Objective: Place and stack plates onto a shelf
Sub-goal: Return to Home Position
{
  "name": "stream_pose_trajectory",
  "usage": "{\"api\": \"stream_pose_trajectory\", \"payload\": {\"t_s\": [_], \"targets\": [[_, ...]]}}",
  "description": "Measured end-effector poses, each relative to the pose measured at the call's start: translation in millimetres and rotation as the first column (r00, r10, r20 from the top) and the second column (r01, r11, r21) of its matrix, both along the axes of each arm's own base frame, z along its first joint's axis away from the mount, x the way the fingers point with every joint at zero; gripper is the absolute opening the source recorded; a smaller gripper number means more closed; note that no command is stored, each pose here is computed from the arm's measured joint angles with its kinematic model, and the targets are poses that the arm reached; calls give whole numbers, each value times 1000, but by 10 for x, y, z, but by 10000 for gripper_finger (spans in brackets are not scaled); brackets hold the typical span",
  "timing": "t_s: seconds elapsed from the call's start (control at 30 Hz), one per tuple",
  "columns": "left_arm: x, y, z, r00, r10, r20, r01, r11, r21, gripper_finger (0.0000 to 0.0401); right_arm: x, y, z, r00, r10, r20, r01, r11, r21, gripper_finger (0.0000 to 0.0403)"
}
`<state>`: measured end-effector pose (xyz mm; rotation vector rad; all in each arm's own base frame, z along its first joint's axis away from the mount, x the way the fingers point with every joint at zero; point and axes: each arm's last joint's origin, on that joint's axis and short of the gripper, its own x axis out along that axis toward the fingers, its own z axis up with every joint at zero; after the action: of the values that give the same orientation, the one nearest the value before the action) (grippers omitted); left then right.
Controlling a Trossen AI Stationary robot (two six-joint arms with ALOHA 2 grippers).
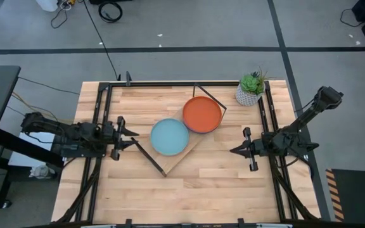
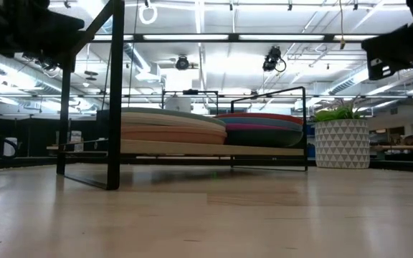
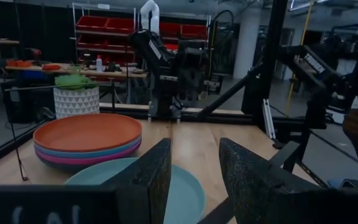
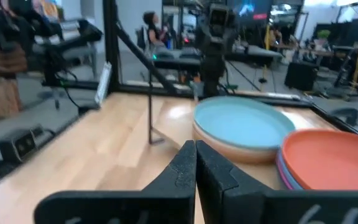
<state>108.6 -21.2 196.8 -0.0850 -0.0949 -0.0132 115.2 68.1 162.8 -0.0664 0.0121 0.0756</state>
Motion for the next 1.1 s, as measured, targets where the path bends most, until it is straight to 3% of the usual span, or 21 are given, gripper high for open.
{"api": "stream_pose_trajectory", "payload": {"t_s": [0.57,0.83,1.1], "targets": [[-188,-13,-73,997,-69,27,69,998,13,142,-195,-164,61,999,-50,23,49,998,30,10],[-184,-19,-118,999,-46,-21,46,999,17,142,-267,-227,64,996,-79,35,78,996,33,10],[-207,-102,-115,985,-172,-17,172,985,-4,142,-322,-272,103,992,-92,86,92,996,4,10]]}}
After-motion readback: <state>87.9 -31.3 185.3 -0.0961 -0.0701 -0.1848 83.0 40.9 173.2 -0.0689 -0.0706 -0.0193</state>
